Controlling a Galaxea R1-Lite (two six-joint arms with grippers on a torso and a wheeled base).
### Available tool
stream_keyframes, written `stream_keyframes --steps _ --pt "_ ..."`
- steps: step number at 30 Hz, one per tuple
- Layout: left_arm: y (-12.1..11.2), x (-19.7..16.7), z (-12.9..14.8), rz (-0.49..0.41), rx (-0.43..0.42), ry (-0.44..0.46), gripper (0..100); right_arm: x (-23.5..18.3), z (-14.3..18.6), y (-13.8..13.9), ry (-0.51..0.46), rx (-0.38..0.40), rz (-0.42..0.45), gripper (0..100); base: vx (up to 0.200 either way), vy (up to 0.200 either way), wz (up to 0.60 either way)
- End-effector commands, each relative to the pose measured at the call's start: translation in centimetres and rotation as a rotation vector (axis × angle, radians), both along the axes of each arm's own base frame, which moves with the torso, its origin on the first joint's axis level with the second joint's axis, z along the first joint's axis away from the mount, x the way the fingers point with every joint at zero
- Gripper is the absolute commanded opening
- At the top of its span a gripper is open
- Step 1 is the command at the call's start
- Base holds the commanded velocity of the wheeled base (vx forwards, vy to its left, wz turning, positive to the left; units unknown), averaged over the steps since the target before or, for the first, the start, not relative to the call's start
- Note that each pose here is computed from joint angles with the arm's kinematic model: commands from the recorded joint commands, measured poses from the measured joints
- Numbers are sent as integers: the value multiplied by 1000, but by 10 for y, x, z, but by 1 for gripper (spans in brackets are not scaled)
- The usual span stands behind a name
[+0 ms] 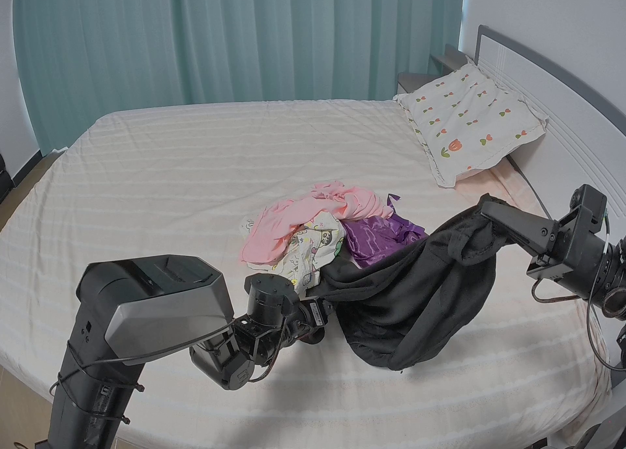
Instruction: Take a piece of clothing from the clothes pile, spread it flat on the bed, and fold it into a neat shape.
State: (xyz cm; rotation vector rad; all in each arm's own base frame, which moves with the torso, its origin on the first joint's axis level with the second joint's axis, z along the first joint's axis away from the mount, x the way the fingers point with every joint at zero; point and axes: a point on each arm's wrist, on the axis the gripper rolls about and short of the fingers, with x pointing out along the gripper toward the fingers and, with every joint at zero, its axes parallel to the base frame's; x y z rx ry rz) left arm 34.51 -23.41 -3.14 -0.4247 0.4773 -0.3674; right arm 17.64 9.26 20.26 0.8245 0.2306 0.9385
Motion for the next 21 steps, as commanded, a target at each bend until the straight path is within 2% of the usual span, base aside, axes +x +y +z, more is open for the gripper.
stream_keyframes --steps 1,5,8,9,10,16,18,19,21 --pt "-1 2 -14 -14 -7 31 0 10 -10 4 28 -8 -3 0 0 0 0" --pt "-6 -10 -16 -7 -84 104 0 19 -16 6 45 -20 -12 0 0 0 0" --pt "2 -25 13 -53 -151 117 0 28 -27 7 85 -38 -29 0 0 0 0" --pt "2 -25 13 -53 -151 117 0 28 -27 7 85 -38 -29 0 0 0 0" --pt "8 -36 39 -75 -177 97 0 33 -33 10 110 -49 -31 0 0 0 0" --pt "21 -79 106 -109 -238 19 0 50 -34 17 120 -49 -63 0 0 0 0" --pt "29 -91 129 -95 -264 -29 0 57 -28 20 98 -35 -109 0 0 0 0" --pt "30 -92 131 -91 -267 -35 0 58 -27 20 95 -34 -114 0 0 0 0" --pt "35 -97 148 -18 -282 -95 0 62 -13 23 46 -4 -133 0 0 0 0"
